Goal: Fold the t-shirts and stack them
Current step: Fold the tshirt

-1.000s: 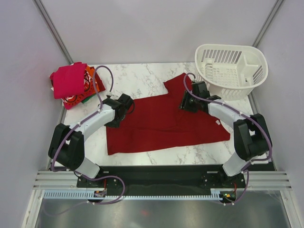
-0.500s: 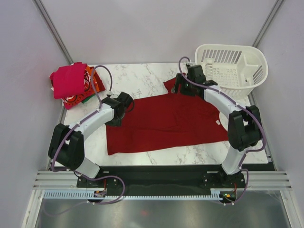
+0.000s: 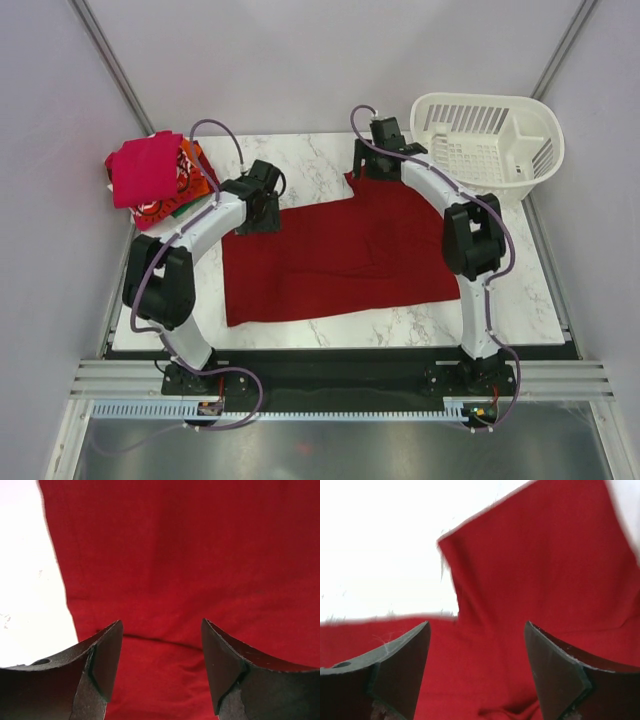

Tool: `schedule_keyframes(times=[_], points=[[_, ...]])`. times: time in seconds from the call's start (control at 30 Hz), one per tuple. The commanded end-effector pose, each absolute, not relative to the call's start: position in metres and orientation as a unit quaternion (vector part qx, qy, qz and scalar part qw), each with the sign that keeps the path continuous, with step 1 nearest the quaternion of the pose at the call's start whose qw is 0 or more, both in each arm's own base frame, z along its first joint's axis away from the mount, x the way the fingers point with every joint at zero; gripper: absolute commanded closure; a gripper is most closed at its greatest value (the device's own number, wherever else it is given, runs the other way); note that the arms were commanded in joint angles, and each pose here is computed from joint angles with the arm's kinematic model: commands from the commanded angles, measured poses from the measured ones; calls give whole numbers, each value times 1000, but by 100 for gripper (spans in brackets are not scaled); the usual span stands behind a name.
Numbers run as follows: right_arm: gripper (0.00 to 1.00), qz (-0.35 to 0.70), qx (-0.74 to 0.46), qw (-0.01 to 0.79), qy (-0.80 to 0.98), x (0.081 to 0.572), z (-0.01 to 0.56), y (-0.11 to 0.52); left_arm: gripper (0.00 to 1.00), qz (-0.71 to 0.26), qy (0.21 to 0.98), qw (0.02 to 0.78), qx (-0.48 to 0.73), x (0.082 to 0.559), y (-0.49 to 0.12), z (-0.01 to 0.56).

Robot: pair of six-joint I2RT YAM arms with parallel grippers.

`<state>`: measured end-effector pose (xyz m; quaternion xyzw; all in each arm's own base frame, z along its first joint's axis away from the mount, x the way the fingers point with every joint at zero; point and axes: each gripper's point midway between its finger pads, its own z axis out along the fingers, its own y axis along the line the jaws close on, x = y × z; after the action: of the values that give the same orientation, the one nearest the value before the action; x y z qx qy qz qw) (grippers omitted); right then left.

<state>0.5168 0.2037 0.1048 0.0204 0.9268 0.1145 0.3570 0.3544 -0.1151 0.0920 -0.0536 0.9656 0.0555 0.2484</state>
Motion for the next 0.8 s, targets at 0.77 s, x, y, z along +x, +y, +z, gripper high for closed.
schedule_keyframes(times=[0.77], points=[[29,-3,77,406,911,634,10,193,33,26,957,288,-13,285,-72,113]])
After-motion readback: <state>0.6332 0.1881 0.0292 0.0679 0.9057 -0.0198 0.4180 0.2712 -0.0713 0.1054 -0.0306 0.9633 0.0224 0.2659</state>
